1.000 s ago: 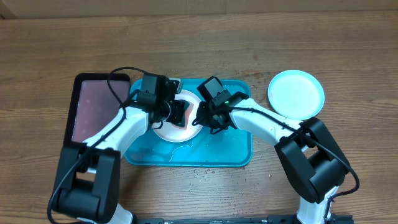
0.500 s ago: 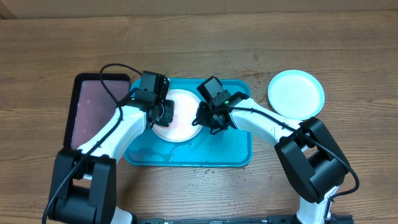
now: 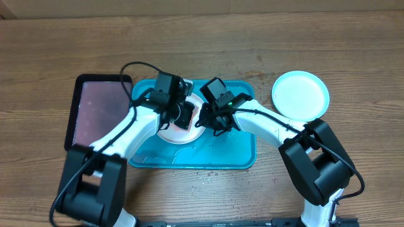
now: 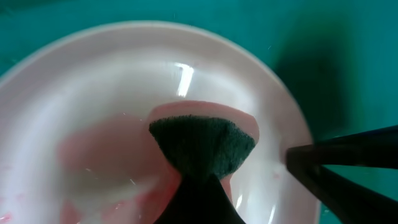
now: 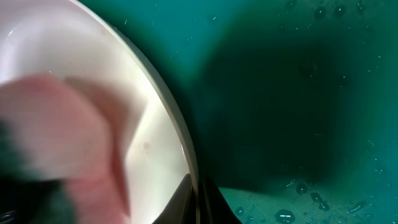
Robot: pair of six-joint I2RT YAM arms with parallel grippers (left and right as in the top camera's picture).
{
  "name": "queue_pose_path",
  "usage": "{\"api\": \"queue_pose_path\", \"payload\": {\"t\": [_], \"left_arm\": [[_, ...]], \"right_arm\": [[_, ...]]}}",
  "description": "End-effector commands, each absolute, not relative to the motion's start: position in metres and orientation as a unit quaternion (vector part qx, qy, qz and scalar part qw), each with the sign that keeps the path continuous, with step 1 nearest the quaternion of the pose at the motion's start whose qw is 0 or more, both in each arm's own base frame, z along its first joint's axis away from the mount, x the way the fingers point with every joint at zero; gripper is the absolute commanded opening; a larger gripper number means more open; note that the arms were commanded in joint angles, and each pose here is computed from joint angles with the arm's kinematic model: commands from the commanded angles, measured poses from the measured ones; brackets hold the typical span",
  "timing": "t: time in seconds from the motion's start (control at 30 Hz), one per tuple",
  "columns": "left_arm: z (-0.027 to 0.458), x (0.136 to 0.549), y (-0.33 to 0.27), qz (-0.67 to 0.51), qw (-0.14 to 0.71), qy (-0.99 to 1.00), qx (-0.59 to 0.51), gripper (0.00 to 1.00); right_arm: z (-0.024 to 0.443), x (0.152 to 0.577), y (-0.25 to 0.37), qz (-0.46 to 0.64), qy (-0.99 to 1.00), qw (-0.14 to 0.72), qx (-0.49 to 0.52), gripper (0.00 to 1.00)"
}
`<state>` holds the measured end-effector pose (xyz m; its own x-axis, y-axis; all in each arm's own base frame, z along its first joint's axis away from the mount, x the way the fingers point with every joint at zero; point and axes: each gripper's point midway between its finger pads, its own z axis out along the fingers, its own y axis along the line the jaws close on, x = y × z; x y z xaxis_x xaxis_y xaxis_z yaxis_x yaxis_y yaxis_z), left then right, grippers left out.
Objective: Clean dirty plates on tray and stack at the side
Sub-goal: 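Scrub the white plate with the sponge in the left gripper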
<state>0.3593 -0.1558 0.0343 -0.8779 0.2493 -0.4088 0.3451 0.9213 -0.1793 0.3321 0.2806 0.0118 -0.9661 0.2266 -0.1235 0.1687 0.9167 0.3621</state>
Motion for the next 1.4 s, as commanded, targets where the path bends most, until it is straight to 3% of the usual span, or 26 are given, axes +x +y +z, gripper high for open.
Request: {"api": "queue_pose_path", "payload": {"t": [0.0, 0.17, 0.33, 0.5, 0.63, 0.77, 1.07, 1.37], "left_arm": [[0.021, 0.365, -0.142, -0.082, 0.184, 0.967, 0.157, 0.04], [0.026, 0.372, -0.098, -0.005, 0.189, 0.977, 0.104, 0.04], [0.056, 0.380, -0.080, -0.003, 0.225, 0.971, 0.078, 0.04], [0.082, 0.381, -0.092, -0.041, 0.255, 0.962, 0.087, 0.04], [0.093, 0.371, -0.131, -0.137, 0.253, 0.950, 0.123, 0.04], [0.085, 0.365, -0.149, -0.158, 0.236, 0.948, 0.142, 0.05], [0.030, 0.369, -0.111, -0.051, 0.187, 0.975, 0.112, 0.04], [0.068, 0.392, -0.073, -0.028, 0.238, 0.969, 0.057, 0.04]], "right_arm": [[0.015, 0.337, 0.286, 0.183, 0.974, 0.088, 0.100, 0.05], [0.015, 0.337, 0.286, 0.183, 0.974, 0.088, 0.100, 0.05], [0.015, 0.337, 0.286, 0.183, 0.974, 0.088, 0.100, 0.05], [0.015, 0.337, 0.286, 0.183, 0.974, 0.088, 0.100, 0.05], [0.015, 0.337, 0.286, 0.183, 0.974, 0.088, 0.100, 0.05], [0.015, 0.337, 0.286, 0.183, 0.974, 0.088, 0.100, 0.05], [0.015, 0.337, 0.286, 0.183, 0.974, 0.088, 0.100, 0.05], [0.015, 0.337, 0.286, 0.183, 0.974, 0.088, 0.100, 0.05]]}}
